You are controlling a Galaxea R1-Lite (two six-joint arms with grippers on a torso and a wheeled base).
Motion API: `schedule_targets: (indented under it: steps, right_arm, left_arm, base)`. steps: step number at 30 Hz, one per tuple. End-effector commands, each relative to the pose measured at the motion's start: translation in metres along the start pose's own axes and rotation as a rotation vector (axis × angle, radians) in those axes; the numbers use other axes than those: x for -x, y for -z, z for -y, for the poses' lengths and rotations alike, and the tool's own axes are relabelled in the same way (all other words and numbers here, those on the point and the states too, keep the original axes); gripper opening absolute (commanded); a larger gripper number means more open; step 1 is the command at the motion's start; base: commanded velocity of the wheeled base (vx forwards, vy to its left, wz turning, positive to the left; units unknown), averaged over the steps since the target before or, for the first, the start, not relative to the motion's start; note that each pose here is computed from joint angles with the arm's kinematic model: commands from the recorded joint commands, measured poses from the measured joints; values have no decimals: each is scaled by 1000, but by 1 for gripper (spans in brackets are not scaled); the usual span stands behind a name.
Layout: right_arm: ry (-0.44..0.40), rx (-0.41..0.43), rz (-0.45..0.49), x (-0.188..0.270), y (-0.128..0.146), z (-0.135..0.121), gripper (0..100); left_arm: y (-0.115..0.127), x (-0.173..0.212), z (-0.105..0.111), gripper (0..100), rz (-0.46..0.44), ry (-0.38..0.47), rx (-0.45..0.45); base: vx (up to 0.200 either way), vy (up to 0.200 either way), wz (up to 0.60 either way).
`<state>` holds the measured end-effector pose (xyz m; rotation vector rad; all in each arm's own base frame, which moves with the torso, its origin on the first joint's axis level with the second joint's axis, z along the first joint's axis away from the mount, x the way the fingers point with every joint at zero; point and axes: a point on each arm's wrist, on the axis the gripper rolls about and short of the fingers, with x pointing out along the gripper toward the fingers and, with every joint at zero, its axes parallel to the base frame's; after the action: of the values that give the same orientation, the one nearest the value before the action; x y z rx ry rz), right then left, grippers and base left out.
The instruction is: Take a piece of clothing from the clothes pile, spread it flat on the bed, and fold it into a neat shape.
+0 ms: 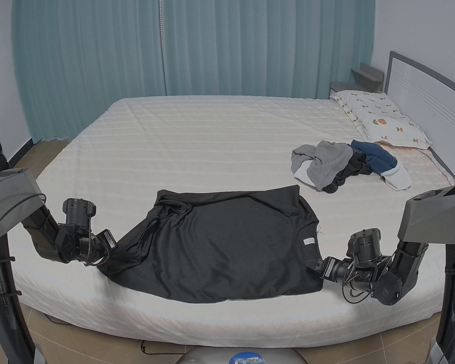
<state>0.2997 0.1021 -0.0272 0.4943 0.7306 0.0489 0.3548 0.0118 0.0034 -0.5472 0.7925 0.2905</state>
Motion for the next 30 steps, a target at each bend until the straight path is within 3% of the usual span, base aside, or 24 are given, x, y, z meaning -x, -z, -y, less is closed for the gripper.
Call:
schedule_targets:
  steps: [1,10,20,30]
  right_arm:
    - [-8,4,-6,-8,0,1,0]
    - [-3,4,-12,-28,-2,-1,0]
    - [-95,-32,196,-36,-63,-25,0]
    - [-102,-53,261,-79,-94,-37,0]
  left_arm:
    - [-3,1,2,0,-17,32,36]
    - [-1,1,-6,0,-76,79,64]
    - [-7,3,-18,0,-89,95,113]
    - [-1,2,-23,0,-106,85,112]
  base:
    - [0,0,0]
    - [0,0,0]
    - [0,0,0]
    - [0,0,0]
